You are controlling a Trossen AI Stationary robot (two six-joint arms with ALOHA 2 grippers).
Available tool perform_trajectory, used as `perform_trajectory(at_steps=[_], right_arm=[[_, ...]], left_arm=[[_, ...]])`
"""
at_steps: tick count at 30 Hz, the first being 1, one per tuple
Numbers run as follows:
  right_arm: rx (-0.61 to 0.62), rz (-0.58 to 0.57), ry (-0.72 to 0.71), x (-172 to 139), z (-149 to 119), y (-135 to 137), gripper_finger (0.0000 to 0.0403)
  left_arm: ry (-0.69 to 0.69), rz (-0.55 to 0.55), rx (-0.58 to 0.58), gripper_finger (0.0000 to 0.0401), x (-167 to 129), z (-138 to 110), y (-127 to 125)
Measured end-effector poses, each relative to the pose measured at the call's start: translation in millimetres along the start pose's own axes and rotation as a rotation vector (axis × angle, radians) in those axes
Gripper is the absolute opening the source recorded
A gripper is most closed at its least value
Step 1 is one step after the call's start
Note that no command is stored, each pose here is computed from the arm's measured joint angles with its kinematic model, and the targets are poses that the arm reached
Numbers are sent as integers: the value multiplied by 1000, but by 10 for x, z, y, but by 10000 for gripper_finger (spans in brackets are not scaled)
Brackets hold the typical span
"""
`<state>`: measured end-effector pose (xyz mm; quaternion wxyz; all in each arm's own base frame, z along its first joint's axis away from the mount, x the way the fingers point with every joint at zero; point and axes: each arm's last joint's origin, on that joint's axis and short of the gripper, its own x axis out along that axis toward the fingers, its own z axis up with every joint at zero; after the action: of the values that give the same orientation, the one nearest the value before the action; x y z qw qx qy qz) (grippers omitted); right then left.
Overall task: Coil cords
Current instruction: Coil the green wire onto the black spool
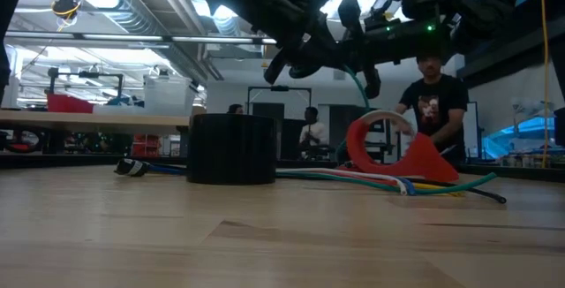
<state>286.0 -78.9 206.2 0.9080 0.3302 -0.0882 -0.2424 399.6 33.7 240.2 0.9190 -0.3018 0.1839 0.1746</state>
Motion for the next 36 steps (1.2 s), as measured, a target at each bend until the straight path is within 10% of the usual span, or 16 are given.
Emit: perform_trajectory(at_steps=[36], right_arm=[[-20, -8, 94, -4, -68, -36, 7]], left_arm=[[-60, -4, -1, 0, -436, 371, 12]])
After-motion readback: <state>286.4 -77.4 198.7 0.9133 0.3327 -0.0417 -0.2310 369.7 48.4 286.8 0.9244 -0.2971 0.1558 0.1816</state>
